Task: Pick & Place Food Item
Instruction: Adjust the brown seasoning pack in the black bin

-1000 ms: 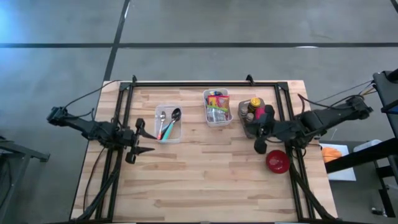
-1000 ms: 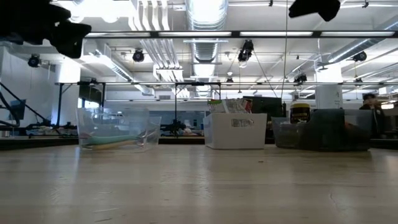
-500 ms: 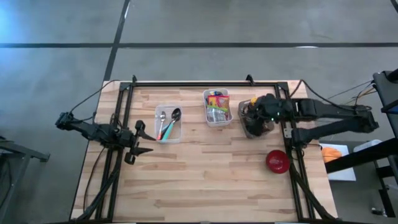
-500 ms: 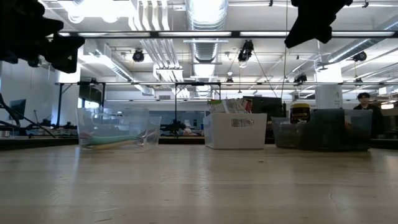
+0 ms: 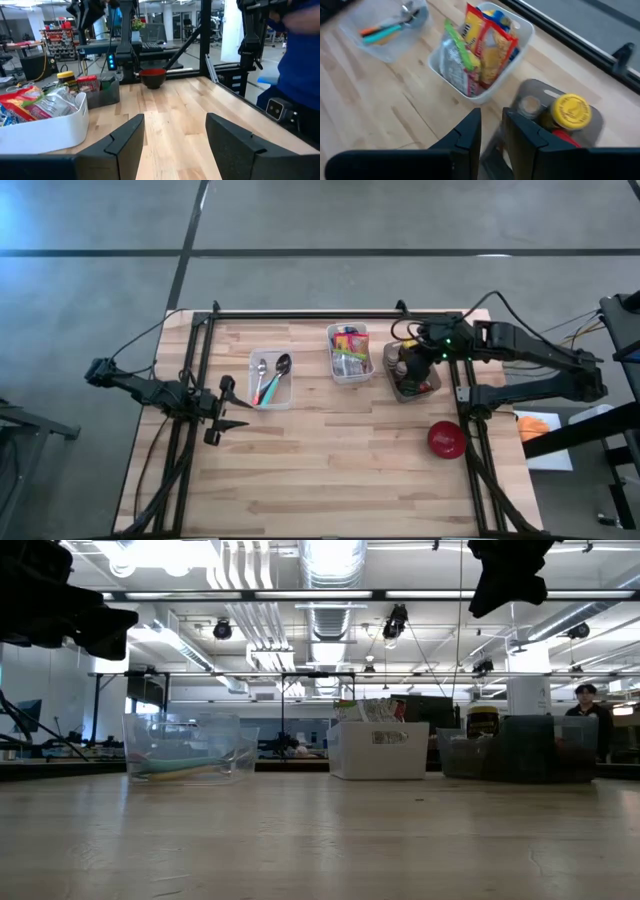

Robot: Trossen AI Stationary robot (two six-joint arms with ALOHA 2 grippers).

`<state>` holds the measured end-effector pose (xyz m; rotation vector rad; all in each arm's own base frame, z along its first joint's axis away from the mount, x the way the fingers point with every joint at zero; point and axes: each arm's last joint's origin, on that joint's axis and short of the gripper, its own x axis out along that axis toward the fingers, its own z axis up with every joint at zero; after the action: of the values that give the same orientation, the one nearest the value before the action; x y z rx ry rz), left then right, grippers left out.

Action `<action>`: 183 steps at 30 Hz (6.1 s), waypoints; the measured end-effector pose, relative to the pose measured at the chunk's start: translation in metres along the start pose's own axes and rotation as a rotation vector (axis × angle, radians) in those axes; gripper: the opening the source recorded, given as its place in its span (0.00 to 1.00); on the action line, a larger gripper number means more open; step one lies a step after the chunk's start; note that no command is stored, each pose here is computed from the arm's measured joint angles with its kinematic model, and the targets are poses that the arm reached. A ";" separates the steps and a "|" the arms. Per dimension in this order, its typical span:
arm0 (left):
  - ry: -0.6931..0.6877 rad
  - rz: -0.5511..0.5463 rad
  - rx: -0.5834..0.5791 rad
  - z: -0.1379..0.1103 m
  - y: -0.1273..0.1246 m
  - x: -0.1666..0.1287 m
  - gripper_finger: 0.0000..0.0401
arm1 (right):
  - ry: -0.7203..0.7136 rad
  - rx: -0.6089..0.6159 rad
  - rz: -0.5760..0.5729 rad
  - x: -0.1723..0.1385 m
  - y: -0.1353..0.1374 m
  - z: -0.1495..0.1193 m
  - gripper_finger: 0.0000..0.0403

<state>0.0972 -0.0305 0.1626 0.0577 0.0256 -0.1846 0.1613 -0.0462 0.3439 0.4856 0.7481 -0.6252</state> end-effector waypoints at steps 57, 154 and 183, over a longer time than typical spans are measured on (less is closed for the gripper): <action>0.008 -0.001 0.001 -0.001 0.000 0.000 0.53 | 0.944 0.309 -0.259 0.162 0.028 0.065 0.57; 0.008 -0.001 0.004 -0.001 0.000 0.000 0.53 | 1.010 0.067 -0.310 0.198 -0.004 0.004 0.42; 0.008 -0.002 0.001 -0.001 0.000 0.000 0.53 | 1.040 0.146 -0.364 0.199 -0.007 -0.006 0.02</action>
<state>0.0976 -0.0307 0.1614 0.0598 0.0336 -0.1859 0.2671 -0.1161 0.1896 0.8302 1.8121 -0.7575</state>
